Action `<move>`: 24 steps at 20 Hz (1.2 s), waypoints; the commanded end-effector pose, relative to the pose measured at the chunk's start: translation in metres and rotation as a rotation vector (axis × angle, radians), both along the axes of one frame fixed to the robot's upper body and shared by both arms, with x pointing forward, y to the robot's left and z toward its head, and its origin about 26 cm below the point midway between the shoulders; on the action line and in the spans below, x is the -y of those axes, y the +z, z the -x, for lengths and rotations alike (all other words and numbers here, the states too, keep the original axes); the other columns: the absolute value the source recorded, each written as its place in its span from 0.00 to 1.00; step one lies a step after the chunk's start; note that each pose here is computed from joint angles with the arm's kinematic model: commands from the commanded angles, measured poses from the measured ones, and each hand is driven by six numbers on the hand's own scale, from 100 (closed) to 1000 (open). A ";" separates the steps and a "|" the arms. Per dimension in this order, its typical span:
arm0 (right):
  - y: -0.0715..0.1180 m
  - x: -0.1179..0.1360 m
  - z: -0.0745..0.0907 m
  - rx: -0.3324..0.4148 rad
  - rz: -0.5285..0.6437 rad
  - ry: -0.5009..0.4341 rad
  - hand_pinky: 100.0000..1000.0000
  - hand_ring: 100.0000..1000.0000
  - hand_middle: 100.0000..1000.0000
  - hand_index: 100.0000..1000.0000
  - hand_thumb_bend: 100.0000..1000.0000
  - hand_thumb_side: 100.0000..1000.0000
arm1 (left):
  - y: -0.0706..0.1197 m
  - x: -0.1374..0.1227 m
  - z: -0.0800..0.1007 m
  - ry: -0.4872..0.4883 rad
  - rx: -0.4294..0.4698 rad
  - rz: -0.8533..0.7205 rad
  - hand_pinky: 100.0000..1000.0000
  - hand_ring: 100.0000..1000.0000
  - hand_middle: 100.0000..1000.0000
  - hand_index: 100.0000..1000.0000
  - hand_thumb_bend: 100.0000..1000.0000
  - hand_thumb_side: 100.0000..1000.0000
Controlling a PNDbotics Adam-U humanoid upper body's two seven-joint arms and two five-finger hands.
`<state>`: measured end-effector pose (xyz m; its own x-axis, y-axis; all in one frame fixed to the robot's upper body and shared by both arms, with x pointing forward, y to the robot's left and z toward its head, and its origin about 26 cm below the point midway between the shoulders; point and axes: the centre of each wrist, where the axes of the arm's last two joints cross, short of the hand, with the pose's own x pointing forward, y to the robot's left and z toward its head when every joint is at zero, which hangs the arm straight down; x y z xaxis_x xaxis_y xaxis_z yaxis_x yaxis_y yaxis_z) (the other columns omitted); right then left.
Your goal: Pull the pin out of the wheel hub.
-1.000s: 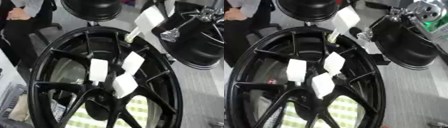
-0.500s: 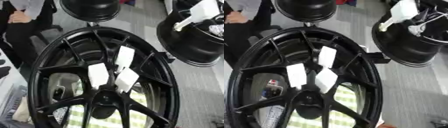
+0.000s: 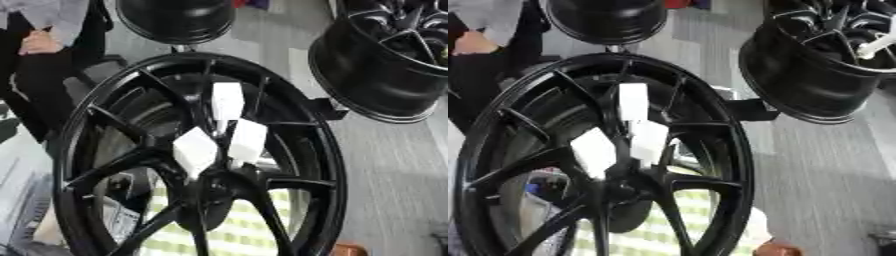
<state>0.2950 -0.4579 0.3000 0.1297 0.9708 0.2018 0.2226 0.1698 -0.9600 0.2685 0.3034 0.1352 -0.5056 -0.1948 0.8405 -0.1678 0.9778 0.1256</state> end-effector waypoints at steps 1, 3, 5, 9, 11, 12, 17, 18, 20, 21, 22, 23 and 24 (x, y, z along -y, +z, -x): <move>0.011 0.019 0.005 0.049 -0.010 -0.072 0.91 0.78 0.49 0.56 0.00 0.00 | 0.006 -0.003 0.002 0.022 0.032 -0.006 0.84 0.75 0.74 0.79 0.02 0.90; 0.003 0.025 0.005 0.040 -0.029 -0.091 0.91 0.77 0.49 0.56 0.00 0.00 | 0.005 -0.003 0.002 0.027 0.034 -0.005 0.84 0.75 0.74 0.79 0.01 0.89; -0.006 0.029 0.006 0.030 -0.043 -0.105 0.91 0.77 0.49 0.57 0.00 0.00 | 0.005 -0.003 0.003 0.028 0.034 -0.005 0.84 0.75 0.74 0.79 0.01 0.89; -0.022 0.032 0.008 0.006 -0.063 -0.126 0.91 0.77 0.50 0.57 0.00 0.00 | 0.005 -0.003 0.003 0.029 0.033 -0.005 0.84 0.75 0.74 0.79 0.01 0.90; -0.041 0.040 0.010 -0.036 -0.096 -0.178 0.90 0.77 0.53 0.61 0.00 0.00 | 0.004 -0.003 0.003 0.028 0.031 -0.004 0.84 0.75 0.74 0.79 0.01 0.90; -0.050 0.043 0.011 -0.053 -0.112 -0.202 0.90 0.79 0.60 0.66 0.00 0.00 | 0.004 -0.002 0.003 0.027 0.030 -0.003 0.84 0.75 0.74 0.79 0.01 0.90; -0.073 0.049 0.014 -0.111 -0.150 -0.262 0.90 0.81 0.67 0.71 0.00 0.00 | 0.004 -0.001 0.002 0.021 0.027 -0.003 0.84 0.75 0.74 0.79 0.01 0.90; -0.076 0.049 0.014 -0.123 -0.153 -0.263 0.92 0.90 0.82 0.82 0.00 0.23 | 0.004 -0.001 0.002 0.020 0.026 -0.003 0.84 0.75 0.74 0.79 0.01 0.90; -0.082 0.050 0.015 -0.161 -0.159 -0.260 0.92 0.92 0.84 0.83 0.00 0.28 | 0.004 -0.001 0.003 0.018 0.022 -0.005 0.84 0.75 0.74 0.79 0.01 0.90; -0.082 0.051 0.016 -0.171 -0.159 -0.258 0.92 0.92 0.84 0.84 0.00 0.29 | 0.004 -0.001 0.003 0.018 0.021 -0.005 0.84 0.75 0.74 0.79 0.01 0.90; -0.082 0.051 0.016 -0.178 -0.159 -0.255 0.92 0.92 0.85 0.84 0.00 0.30 | 0.003 -0.001 0.003 0.017 0.020 -0.005 0.84 0.75 0.74 0.79 0.01 0.90; -0.082 0.051 0.016 -0.183 -0.159 -0.252 0.92 0.92 0.85 0.84 0.00 0.30 | 0.003 -0.001 0.003 0.017 0.019 -0.005 0.84 0.75 0.74 0.79 0.01 0.90; -0.082 0.051 0.016 -0.185 -0.159 -0.250 0.92 0.92 0.84 0.84 0.00 0.29 | 0.003 -0.001 0.003 0.017 0.018 -0.005 0.84 0.75 0.74 0.79 0.01 0.90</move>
